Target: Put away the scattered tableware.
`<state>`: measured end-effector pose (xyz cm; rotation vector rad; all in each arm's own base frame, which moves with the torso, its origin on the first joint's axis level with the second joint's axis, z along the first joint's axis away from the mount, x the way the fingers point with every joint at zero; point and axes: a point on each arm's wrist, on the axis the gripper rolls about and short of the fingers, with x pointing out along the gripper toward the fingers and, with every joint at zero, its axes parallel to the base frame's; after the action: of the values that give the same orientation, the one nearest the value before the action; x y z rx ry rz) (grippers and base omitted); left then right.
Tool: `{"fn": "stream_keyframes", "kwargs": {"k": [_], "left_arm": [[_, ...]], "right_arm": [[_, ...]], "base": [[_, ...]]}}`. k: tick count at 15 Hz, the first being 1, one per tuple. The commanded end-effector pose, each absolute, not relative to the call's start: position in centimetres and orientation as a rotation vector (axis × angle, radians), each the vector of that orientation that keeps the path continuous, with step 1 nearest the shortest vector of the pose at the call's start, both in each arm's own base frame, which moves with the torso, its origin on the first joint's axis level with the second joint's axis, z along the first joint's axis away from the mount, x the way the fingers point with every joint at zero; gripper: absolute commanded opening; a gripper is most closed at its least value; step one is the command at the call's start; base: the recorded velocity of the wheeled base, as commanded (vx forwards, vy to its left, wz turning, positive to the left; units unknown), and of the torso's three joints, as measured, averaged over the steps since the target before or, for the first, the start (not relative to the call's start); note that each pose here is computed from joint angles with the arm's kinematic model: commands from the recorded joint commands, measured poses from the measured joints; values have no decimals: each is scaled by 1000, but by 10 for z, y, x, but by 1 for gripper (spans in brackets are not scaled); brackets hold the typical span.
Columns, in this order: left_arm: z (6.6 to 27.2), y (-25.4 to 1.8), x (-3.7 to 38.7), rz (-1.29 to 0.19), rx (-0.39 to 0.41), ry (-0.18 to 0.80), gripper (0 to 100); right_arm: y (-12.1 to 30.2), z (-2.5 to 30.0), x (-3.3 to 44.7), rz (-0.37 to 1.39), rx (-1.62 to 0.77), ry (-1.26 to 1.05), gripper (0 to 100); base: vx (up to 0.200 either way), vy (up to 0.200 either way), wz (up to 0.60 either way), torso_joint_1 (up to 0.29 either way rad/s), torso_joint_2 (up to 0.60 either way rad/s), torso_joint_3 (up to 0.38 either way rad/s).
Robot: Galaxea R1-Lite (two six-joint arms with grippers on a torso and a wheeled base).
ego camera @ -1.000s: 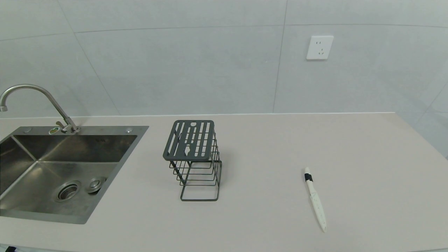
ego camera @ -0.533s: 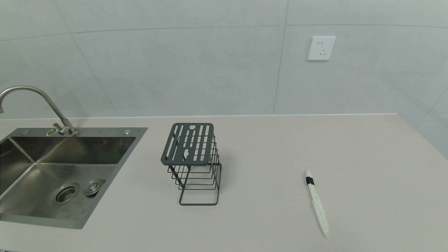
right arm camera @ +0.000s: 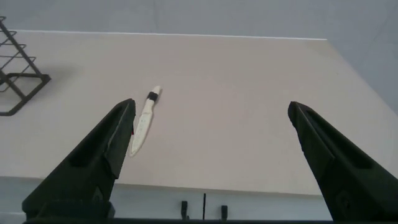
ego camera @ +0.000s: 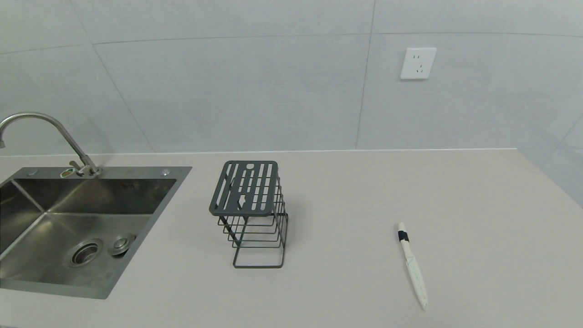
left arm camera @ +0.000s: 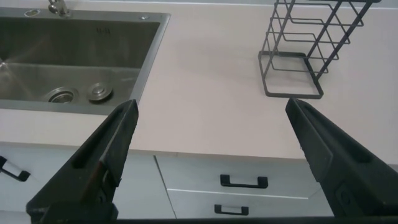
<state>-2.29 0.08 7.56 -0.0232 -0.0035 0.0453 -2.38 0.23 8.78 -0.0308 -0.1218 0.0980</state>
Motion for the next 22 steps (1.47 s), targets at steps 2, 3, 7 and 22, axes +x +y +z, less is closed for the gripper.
{"fn": "stream_keyframes", "kwargs": {"k": [2, 3, 7, 22], "left_arm": [[76, 1, -23, 46, -23, -2, 100], [76, 1, -23, 46, -21, -2, 100], [76, 1, -23, 44, -23, -2, 100], [76, 1, -23, 44, -31, -2, 100]], "right_arm": [[6, 99, -22, 244, -36, -75, 100], [6, 108, -18, 264, -33, -22, 100], [7, 122, 13, 354, -17, 210, 100], [36, 105, 138, 474, -181, 705, 100]], "base": [[0, 0, 0, 0, 0, 0], [0, 0, 0, 0, 0, 0], [0, 0, 0, 0, 0, 0], [0, 0, 0, 0, 0, 0]]}}
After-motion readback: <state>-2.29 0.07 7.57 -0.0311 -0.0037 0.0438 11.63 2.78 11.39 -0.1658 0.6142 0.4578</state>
